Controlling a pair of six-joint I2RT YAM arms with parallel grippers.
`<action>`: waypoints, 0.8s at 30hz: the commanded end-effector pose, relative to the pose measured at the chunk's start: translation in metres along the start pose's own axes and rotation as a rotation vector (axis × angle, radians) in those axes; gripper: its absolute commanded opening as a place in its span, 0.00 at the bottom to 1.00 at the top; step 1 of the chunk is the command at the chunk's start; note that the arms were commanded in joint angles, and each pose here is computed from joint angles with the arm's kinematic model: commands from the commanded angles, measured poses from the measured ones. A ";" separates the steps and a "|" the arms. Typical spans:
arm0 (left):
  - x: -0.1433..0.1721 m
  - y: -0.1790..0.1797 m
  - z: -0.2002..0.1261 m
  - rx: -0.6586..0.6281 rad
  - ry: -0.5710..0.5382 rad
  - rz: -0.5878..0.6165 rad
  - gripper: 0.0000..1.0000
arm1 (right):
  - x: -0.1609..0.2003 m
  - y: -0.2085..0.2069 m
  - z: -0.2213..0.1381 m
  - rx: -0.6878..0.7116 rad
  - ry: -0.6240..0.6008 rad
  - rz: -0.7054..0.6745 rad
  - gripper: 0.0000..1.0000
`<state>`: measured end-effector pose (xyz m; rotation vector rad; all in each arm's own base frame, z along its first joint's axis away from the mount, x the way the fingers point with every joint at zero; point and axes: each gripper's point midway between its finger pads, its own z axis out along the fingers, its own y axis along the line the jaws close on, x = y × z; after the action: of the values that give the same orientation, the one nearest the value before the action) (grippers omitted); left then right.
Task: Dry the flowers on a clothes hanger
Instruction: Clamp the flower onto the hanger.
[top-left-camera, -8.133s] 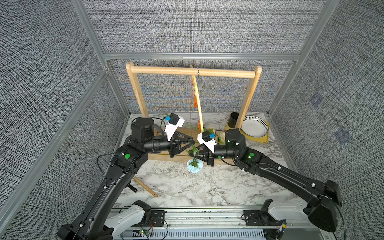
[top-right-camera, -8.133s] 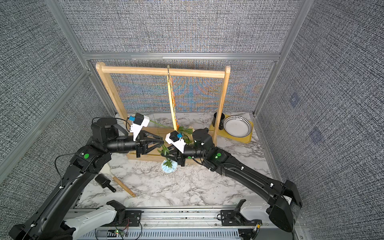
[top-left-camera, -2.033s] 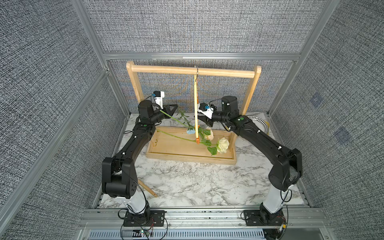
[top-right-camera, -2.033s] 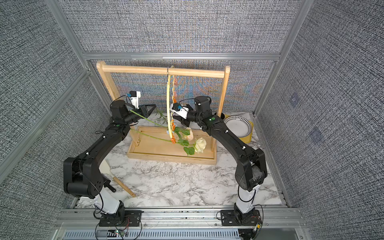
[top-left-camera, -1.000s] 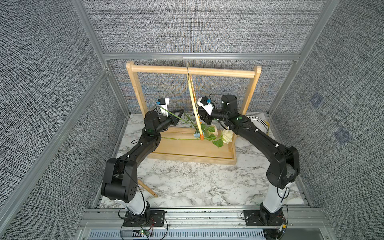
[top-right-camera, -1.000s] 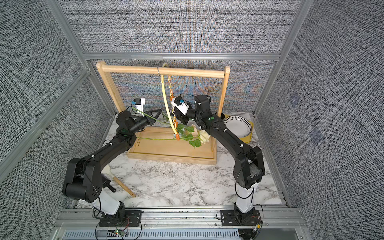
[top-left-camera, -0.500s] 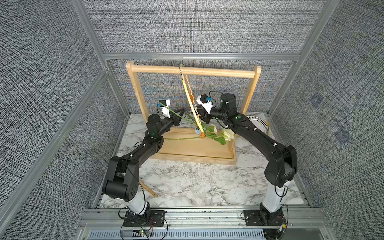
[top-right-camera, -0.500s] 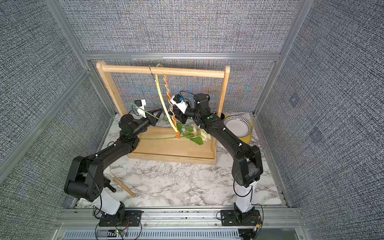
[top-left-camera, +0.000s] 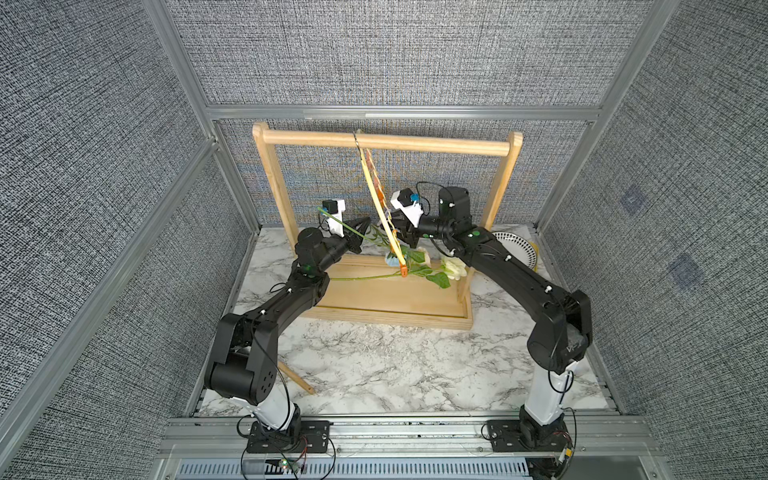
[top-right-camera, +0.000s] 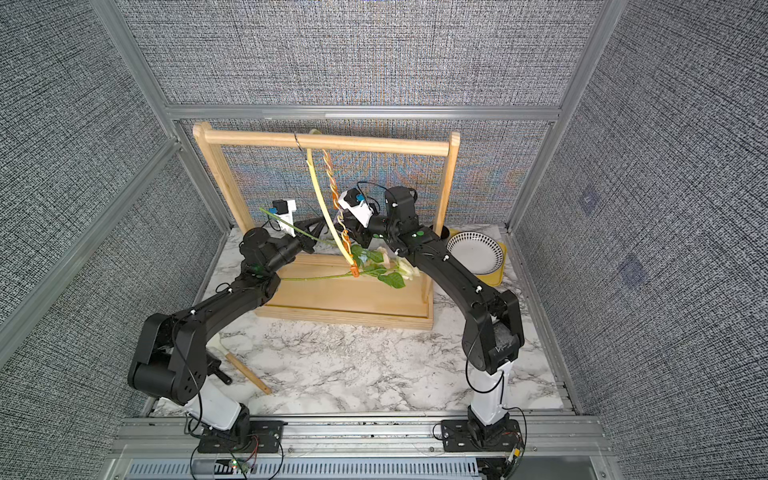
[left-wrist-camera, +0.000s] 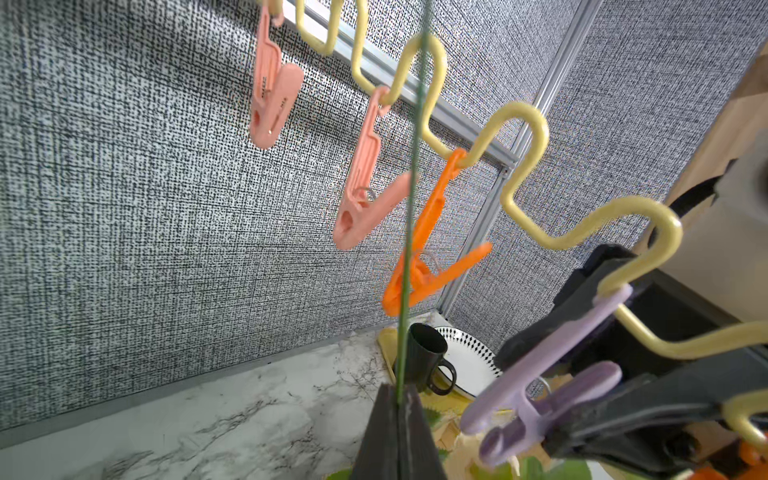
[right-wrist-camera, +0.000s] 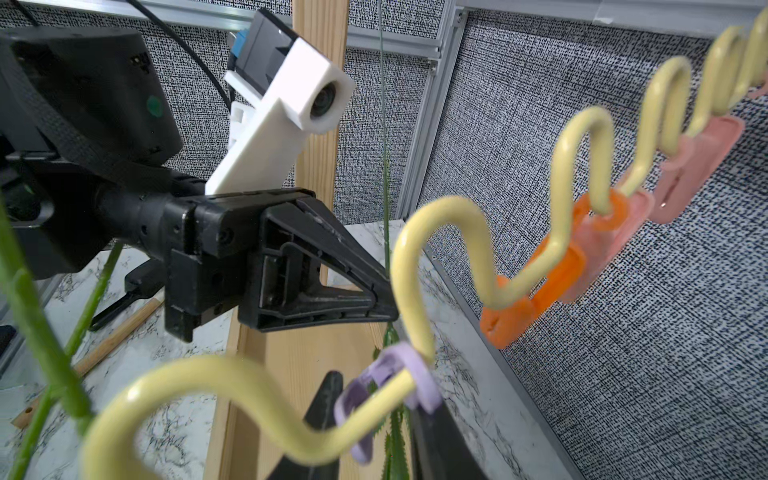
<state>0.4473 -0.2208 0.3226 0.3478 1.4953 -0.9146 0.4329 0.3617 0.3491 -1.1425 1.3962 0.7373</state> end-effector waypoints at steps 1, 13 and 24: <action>0.001 0.000 -0.004 -0.015 0.021 0.071 0.02 | -0.009 0.000 -0.004 0.009 -0.020 -0.031 0.29; -0.001 0.010 -0.017 -0.106 0.008 0.087 0.02 | -0.006 0.004 -0.007 -0.006 -0.014 -0.036 0.29; -0.020 0.029 -0.027 -0.094 -0.030 0.059 0.02 | -0.005 0.010 -0.009 -0.026 -0.004 -0.043 0.29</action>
<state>0.4549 -0.1789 0.3176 0.2774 1.5258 -0.7707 0.4240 0.3577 0.3477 -1.1738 1.3896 0.7267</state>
